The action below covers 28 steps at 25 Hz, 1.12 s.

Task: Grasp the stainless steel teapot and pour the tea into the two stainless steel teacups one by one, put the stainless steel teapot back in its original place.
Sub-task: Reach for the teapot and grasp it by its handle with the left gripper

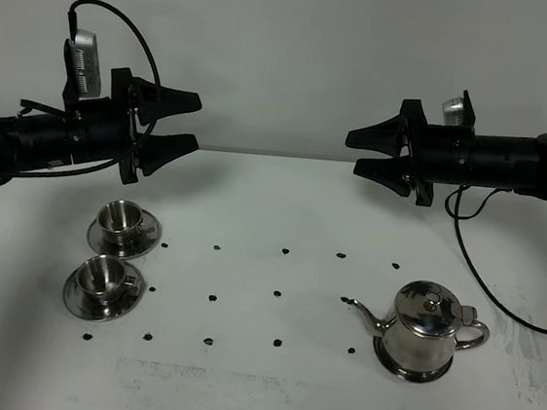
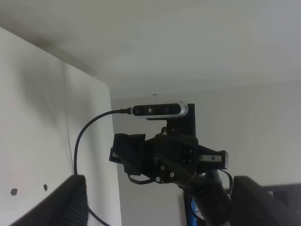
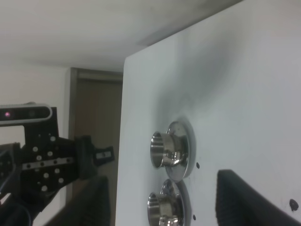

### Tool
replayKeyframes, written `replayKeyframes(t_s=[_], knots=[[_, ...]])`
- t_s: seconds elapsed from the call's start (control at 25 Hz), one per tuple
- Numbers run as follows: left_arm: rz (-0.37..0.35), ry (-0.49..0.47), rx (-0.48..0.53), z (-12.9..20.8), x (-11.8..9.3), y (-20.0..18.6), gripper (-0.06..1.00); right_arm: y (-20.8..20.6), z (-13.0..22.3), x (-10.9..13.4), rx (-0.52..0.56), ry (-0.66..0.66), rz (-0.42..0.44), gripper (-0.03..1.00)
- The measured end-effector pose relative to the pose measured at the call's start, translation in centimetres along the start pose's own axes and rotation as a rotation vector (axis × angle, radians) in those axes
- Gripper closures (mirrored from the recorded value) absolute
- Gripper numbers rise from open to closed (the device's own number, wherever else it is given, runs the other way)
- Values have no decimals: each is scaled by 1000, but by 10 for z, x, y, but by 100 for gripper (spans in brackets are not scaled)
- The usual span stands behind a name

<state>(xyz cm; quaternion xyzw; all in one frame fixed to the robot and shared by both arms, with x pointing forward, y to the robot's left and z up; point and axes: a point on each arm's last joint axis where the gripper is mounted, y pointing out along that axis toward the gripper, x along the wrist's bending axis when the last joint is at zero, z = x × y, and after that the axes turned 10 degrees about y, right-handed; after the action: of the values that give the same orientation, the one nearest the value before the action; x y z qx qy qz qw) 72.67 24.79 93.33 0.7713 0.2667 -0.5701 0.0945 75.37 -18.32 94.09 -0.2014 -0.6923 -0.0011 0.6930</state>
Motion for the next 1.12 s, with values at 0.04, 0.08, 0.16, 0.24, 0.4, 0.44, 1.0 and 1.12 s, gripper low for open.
replayKeyframes(t_s=[0.04,0.08,0.16,0.24,0.4,0.44,1.0,1.12], knots=[[0,0,0,0,0,0,30,0,0,0,0,0,0,48],[0,0,0,0,0,0,30,0,0,0,0,3,0,48],[0,-2,0,0,0,0,30,0,0,0,0,3,0,48],[0,14,0,0,0,0,30,0,0,0,0,-2,0,48],[25,140,-3,0,-3,0,30,-1,-1,9,24,-58,-19,49],[32,183,-5,-1,-7,-1,30,-2,-2,15,32,-94,-27,50],[-370,998,45,-23,-126,-53,37,-52,-18,108,-43,-723,459,60],[-477,1085,78,-24,-138,-65,40,-63,-19,106,-56,-744,659,60]])
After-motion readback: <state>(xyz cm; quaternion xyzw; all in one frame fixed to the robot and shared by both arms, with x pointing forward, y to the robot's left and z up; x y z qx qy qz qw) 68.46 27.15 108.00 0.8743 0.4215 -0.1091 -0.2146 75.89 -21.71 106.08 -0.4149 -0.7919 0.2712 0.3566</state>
